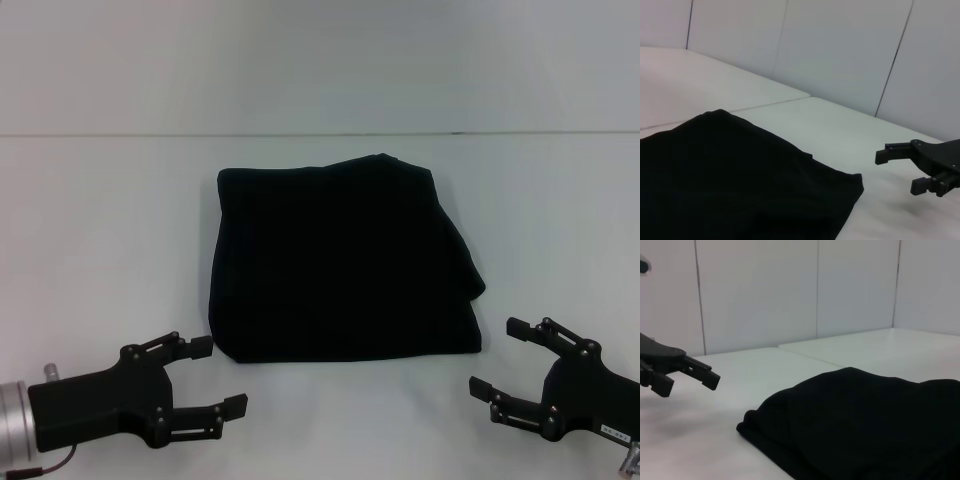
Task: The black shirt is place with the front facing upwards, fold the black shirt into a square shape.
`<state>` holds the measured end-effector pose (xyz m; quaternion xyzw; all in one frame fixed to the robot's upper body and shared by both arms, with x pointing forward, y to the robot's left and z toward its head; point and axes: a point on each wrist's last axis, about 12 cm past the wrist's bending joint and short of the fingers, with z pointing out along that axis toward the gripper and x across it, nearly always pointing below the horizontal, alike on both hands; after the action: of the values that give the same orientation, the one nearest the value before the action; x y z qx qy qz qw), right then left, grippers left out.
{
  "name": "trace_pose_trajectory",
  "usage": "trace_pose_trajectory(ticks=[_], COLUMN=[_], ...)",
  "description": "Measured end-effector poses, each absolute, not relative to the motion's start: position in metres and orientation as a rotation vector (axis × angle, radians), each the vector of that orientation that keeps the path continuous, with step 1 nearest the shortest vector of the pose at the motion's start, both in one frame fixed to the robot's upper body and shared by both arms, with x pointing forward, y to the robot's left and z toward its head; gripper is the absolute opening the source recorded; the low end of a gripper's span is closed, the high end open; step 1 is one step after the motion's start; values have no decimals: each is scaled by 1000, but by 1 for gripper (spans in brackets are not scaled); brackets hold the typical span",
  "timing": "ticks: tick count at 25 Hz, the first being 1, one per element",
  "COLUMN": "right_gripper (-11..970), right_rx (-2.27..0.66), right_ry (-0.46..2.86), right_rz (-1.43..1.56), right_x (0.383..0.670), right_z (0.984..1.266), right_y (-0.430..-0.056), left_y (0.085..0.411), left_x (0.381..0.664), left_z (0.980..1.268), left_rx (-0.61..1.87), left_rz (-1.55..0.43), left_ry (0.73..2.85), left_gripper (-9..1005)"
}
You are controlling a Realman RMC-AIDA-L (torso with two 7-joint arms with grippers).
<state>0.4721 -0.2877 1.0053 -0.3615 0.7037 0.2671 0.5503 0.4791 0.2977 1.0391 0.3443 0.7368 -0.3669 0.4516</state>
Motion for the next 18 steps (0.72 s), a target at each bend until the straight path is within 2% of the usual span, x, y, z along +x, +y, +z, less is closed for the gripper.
trace_pose_trajectory(ticks=[18], right_gripper=[940], right_rx=[-845], right_ry=[1662], right_rz=[640], right_x=[473], right_z=[1005], right_y=[-285], left_y=[299], left_x=[480], left_z=[1039], left_rx=[851], left_rz=[-900], left_ry=[1827], left_gripper=[945])
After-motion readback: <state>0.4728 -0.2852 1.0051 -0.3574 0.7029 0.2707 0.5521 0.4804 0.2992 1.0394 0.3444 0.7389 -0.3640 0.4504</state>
